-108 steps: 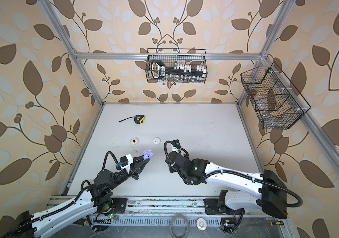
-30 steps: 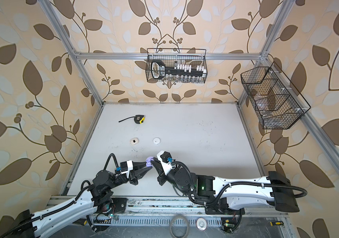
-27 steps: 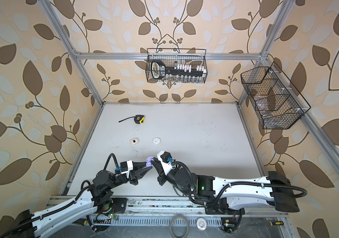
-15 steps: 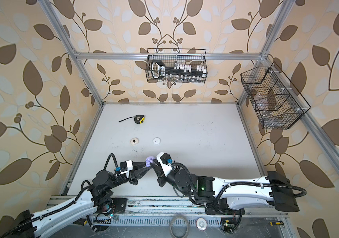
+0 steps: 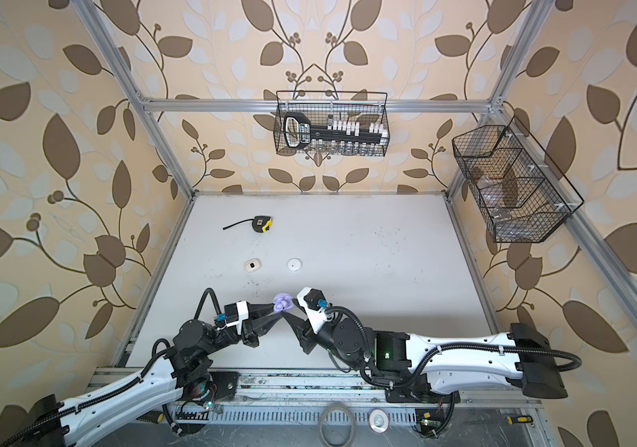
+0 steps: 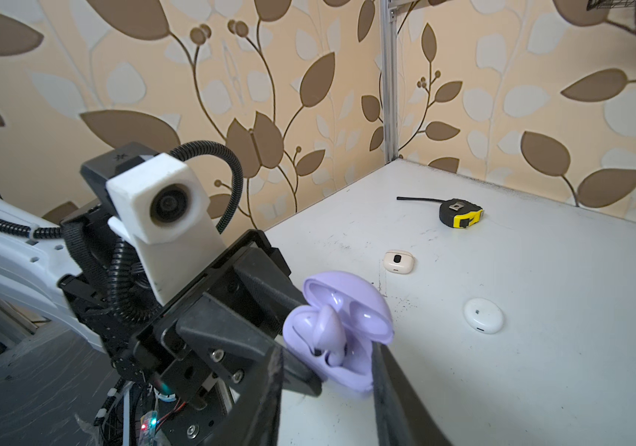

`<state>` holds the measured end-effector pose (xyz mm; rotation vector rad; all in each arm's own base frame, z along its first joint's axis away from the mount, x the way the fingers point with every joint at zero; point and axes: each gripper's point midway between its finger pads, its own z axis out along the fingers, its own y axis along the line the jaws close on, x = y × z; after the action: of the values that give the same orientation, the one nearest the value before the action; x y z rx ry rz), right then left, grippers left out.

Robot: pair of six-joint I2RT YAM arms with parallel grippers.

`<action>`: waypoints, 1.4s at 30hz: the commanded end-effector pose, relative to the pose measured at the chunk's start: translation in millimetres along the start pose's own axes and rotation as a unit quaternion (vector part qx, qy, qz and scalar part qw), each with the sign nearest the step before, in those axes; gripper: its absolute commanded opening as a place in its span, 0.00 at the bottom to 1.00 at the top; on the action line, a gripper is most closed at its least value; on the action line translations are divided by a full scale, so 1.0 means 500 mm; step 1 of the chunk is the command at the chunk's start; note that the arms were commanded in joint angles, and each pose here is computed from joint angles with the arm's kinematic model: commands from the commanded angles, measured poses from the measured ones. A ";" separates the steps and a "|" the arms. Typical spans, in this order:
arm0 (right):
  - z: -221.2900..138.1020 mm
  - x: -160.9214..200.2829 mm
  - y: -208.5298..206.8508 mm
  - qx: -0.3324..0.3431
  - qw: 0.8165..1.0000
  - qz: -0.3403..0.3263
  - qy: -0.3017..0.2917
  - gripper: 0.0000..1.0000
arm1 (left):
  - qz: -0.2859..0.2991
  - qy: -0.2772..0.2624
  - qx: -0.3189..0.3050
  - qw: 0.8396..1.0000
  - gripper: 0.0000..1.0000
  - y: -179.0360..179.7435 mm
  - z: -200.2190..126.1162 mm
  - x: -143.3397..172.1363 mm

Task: Insert wireless bluetooth earbuds into charging case
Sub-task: Insert the wireless bluetooth earbud into the charging case.

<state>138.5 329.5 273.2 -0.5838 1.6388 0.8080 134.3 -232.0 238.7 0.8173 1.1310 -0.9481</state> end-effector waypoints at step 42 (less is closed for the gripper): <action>0.046 -0.023 -0.017 0.126 0.982 -0.017 0.137 0.27 | 0.027 -0.037 0.007 0.999 0.00 -0.005 0.004 -0.053</action>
<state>164.1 338.8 276.0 -0.5537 1.9416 0.4630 135.2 -233.0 231.7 0.8370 1.1520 -0.9318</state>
